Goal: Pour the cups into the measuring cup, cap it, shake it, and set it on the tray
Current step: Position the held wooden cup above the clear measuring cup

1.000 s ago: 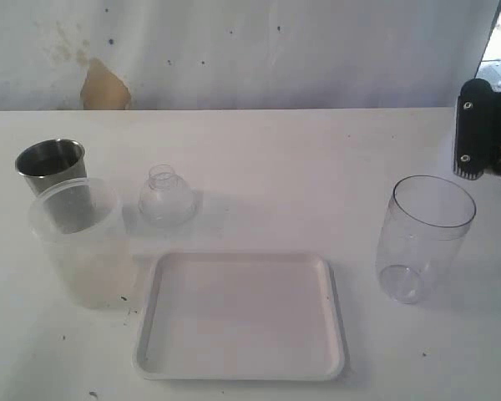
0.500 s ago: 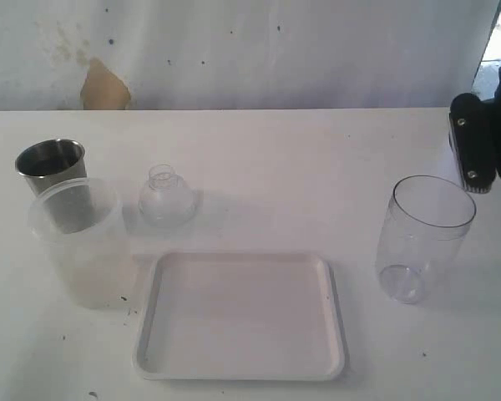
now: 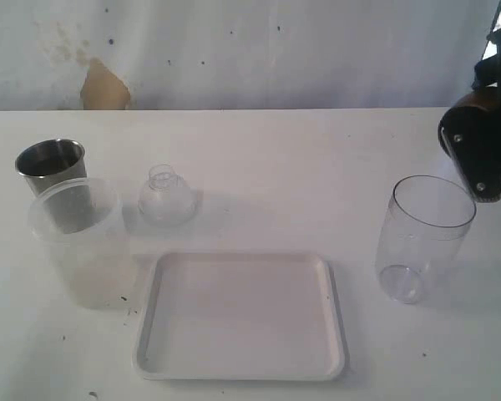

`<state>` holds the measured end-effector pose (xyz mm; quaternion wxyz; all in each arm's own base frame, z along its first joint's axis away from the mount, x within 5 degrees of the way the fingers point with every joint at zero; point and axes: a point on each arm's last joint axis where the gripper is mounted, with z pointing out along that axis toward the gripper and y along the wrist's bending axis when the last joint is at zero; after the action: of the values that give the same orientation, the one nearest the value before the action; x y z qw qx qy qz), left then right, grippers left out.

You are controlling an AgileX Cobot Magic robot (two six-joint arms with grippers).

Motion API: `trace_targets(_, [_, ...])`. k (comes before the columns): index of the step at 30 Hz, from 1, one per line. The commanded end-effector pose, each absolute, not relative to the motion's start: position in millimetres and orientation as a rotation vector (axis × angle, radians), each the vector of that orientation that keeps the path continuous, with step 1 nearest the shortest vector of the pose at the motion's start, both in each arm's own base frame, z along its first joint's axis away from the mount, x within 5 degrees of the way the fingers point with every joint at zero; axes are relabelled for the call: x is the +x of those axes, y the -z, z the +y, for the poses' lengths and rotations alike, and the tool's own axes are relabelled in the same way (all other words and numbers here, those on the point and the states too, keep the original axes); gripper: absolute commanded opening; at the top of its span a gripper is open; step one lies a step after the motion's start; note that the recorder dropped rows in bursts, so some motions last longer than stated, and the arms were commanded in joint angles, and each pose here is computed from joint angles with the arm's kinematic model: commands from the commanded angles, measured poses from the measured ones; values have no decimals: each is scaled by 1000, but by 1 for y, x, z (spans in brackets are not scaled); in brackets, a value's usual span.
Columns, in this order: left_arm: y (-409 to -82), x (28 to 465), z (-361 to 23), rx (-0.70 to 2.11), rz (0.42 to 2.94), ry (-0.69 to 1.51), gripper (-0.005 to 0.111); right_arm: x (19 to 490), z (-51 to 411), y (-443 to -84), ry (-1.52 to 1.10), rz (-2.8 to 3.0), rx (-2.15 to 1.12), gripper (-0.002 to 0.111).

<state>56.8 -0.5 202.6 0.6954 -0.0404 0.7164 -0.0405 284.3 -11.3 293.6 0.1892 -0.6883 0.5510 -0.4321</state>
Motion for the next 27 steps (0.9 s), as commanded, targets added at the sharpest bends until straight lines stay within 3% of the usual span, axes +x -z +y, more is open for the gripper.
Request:
trace_targets(1, [-204,56,0,-94,1579,91,0,285,-10,-295,1246,1476,-1992,0])
trace_targets(27, [-204,56,0,-94,1579,91,0,286,-8,-296,1318,1290,-2138,0])
